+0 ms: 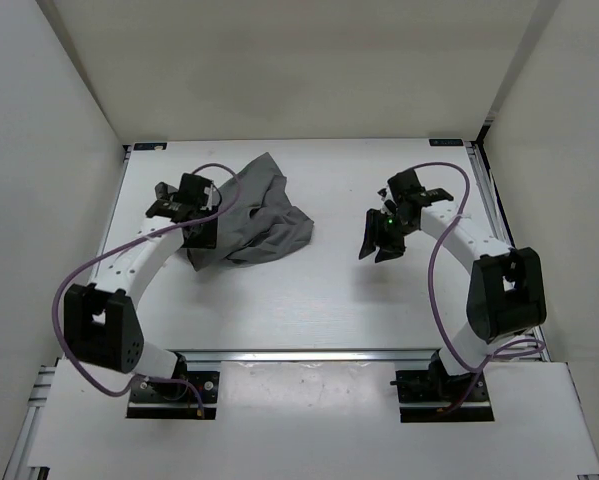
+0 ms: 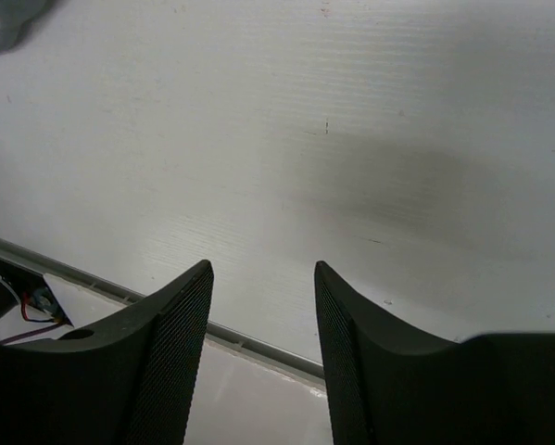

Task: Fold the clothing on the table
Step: Flatten the skirt out

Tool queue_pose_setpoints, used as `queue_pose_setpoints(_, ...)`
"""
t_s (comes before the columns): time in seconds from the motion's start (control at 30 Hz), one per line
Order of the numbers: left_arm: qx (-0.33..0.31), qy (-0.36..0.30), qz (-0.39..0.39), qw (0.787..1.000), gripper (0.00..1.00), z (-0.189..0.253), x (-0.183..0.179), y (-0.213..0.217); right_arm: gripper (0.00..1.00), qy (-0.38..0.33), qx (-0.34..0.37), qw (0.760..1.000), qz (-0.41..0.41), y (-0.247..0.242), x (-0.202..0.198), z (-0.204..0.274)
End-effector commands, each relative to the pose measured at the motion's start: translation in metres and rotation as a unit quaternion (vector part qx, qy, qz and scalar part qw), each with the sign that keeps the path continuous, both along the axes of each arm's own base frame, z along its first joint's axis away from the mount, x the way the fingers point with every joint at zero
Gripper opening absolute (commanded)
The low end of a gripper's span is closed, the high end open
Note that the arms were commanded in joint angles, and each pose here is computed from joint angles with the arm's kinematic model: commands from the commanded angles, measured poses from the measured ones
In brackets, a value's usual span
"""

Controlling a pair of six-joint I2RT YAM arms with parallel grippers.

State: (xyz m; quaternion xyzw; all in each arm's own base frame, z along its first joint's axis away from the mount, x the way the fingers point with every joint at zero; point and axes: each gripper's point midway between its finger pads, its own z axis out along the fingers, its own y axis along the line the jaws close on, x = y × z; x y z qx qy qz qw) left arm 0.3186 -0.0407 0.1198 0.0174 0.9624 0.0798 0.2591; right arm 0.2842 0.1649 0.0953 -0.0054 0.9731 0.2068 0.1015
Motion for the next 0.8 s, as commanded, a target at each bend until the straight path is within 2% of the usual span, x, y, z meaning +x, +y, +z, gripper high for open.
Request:
queue_pose_setpoints(0.0,-0.098,-0.071,-0.014,0.992,0.63,0.031,0.005,-0.013,0.53,-0.022,0.020,1.000,0.003,0.004,0.001,0.011)
queue_pose_setpoints(0.03,-0.137,-0.095,-0.011,0.986,0.63,0.041,0.007,-0.013,0.53,-0.020,0.023,1.000,0.001,0.005,-0.001,0.009)
queue_pose_setpoints(0.1,-0.145,-0.106,-0.005,0.984,0.61,0.042,0.009,-0.014,0.54,-0.021,0.028,0.999,0.002,0.005,-0.002,0.009)
queue_pose_setpoints(0.2,-0.109,-0.117,0.028,0.987,0.63,0.041,0.012,0.001,0.53,-0.023,0.037,0.999,0.001,0.007,-0.004,0.009)
queue_pose_setpoints(0.4,-0.110,-0.115,0.076,0.984,0.62,0.022,0.015,0.026,0.53,-0.022,0.052,0.998,-0.005,0.007,-0.010,0.007)
queue_pose_setpoints(0.77,-0.199,-0.108,0.075,0.971,0.59,-0.013,0.021,0.002,0.53,-0.033,0.067,0.997,-0.025,-0.004,-0.011,0.011)
